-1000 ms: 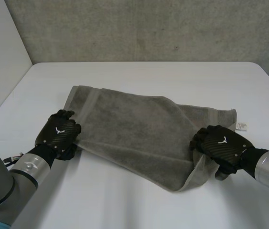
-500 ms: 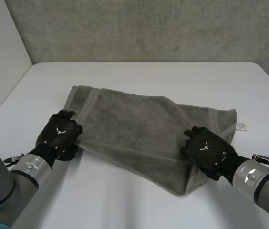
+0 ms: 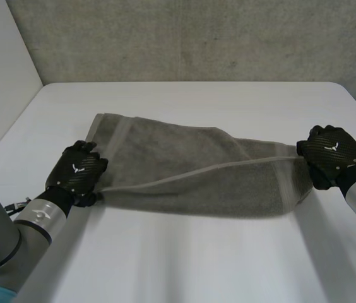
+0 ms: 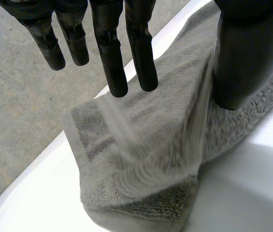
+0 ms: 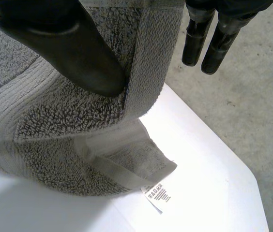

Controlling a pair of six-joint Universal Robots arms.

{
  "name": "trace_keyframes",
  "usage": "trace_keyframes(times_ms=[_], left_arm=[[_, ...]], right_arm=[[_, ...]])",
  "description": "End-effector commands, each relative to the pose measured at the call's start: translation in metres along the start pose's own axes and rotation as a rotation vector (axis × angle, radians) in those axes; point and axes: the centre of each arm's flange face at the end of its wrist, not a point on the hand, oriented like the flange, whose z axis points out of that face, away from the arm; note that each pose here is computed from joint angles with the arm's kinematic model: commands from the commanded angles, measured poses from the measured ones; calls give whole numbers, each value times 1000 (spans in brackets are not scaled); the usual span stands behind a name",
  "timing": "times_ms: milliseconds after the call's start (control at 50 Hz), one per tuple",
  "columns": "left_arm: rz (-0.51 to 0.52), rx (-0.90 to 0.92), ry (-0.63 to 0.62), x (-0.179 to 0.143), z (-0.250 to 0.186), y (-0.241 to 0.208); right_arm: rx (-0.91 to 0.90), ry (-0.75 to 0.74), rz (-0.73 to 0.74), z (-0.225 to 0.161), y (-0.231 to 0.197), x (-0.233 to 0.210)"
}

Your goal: Fold the towel.

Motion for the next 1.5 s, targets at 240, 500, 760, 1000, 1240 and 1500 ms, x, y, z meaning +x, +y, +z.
trace_keyframes(times_ms=[240, 500, 760, 1000, 1240, 1500], left_arm=[[-11, -36, 14, 4, 6, 13], [4, -19, -51, -9, 36, 17], [29, 41, -155, -37, 19, -20], [18, -7, -102, -52, 8, -28], [77, 35, -106, -86, 90, -65], [-133, 680, -351, -169, 59, -285]], right_arm=[[-27, 14, 16, 2, 10, 9], [-56, -28, 85, -5, 6, 9], [-58, -77, 105, -25, -25, 27], [-127, -187, -45, -29, -36, 25], [-40, -67, -128, 55, -75, 24], [650, 309, 3, 30, -247, 113]])
